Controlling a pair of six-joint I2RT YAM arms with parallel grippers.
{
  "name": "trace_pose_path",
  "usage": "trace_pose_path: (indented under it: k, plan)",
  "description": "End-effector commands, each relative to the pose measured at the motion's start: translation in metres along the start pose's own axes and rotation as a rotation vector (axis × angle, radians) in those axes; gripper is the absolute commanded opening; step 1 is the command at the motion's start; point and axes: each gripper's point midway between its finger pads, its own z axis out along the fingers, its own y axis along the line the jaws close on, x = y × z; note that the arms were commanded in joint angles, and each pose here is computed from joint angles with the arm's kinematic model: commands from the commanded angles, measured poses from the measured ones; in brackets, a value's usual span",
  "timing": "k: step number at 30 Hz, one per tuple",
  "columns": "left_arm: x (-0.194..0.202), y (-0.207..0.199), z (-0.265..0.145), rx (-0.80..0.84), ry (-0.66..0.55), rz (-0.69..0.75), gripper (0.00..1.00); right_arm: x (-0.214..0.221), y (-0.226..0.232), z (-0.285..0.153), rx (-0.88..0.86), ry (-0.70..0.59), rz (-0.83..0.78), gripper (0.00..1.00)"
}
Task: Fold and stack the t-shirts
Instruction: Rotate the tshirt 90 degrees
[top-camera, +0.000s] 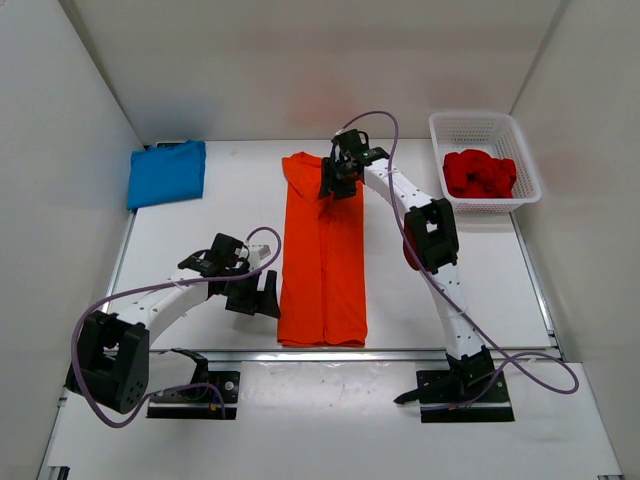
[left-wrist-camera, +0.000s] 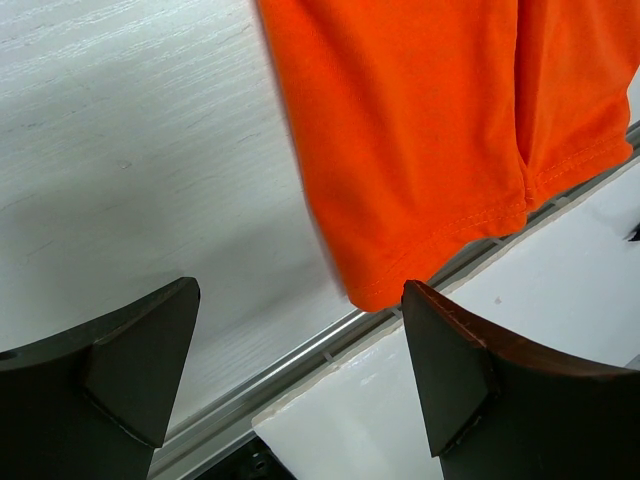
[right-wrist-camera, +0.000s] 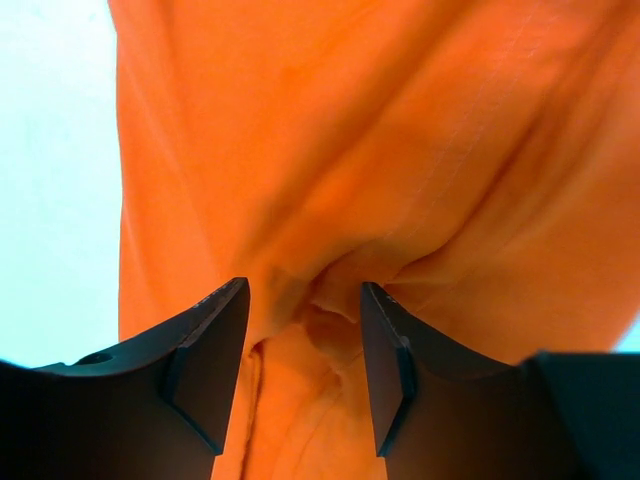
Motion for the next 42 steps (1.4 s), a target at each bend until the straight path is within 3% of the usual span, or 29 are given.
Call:
trace_pose_path:
  k: [1,4,10,22,28,31,33,34,36,37,40,42]
  plan:
    - [-0.002,-0.004,0.000,0.024,-0.012,0.009,0.93,-0.016,-0.018,-0.014,0.076,-0.032,0.017,0.46]
    - [-0.003,-0.004,0.000,0.029,-0.018,0.003,0.94,-0.013,-0.029,-0.017,0.121,-0.028,-0.003,0.48]
    - [-0.001,-0.004,0.002,0.028,-0.003,0.005,0.93,-0.026,-0.013,-0.011,0.023,-0.062,-0.003,0.48]
    - [-0.002,-0.003,0.001,0.028,-0.007,-0.001,0.94,-0.007,-0.002,0.008,-0.007,0.001,0.027,0.42]
    - [0.005,-0.019,0.005,0.070,0.024,0.074,0.92,-0.026,0.011,-0.049,0.124,-0.060,-0.120,0.42]
    - [0.020,-0.025,0.011,0.069,0.074,0.108,0.88,-0.019,0.035,-0.117,0.162,-0.095,-0.194,0.44]
    - [0.027,-0.030,0.015,0.075,0.110,0.120,0.85,0.031,0.019,-0.122,0.208,-0.012,-0.209,0.46]
    - [0.029,-0.029,0.016,0.071,0.122,0.120,0.85,0.029,0.035,-0.156,0.167,-0.074,-0.202,0.48]
    - [0.036,-0.030,0.021,0.065,0.154,0.107,0.84,0.097,0.026,-0.154,0.104,0.013,-0.156,0.47]
    - [0.039,-0.027,0.024,0.053,0.163,0.092,0.85,0.101,0.040,-0.180,0.058,-0.046,-0.128,0.48]
    - [0.043,-0.021,0.029,0.040,0.187,0.038,0.84,0.190,0.015,-0.187,0.072,0.056,-0.032,0.49]
    - [0.046,-0.019,0.033,0.050,0.192,-0.006,0.84,0.227,0.014,-0.194,0.042,0.106,0.060,0.48]
